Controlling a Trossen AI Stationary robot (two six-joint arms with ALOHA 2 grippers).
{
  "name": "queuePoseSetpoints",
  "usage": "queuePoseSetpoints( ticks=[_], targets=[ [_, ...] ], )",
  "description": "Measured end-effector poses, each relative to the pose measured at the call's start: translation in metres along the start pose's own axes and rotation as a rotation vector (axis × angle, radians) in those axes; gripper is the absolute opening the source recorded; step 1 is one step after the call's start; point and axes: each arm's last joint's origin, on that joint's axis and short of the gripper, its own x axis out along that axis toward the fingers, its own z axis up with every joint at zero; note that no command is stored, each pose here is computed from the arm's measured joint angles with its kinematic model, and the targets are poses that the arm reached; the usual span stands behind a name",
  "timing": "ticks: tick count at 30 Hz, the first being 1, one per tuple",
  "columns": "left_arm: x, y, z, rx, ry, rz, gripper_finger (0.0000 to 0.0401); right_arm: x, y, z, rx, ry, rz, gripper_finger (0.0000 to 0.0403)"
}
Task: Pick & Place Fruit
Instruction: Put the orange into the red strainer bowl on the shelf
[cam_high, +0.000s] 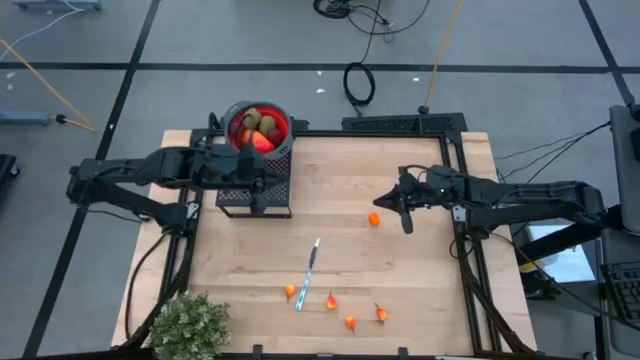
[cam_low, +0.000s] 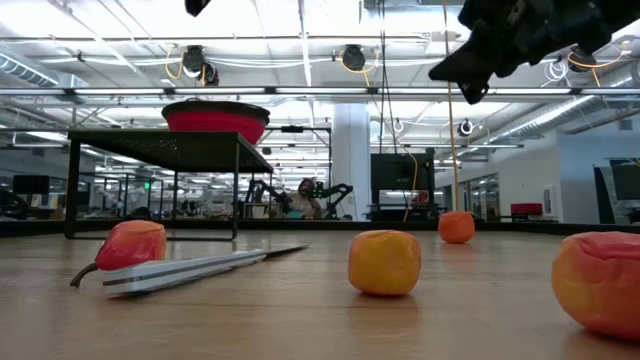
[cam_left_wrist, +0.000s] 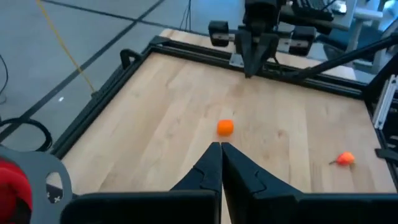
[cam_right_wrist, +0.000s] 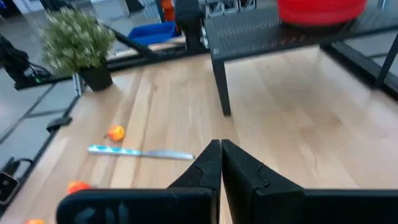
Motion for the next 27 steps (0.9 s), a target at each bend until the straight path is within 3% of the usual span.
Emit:
queuePoseSetpoints(
  ticks=[15, 27],
  targets=[
    [-0.023, 0.018, -0.078, -0.043, -0.165, -0.039, 0.0012, 0.021, -0.002, 0.009, 0.041, 0.283, -0.048, 0.0004],
    [-0.049, 0.03, -0.115, -0.018, -0.292, -0.075, 0.0007, 0.037, 0.012, 0.037, 0.026, 0.523, -0.112, 0.0004]
  ],
)
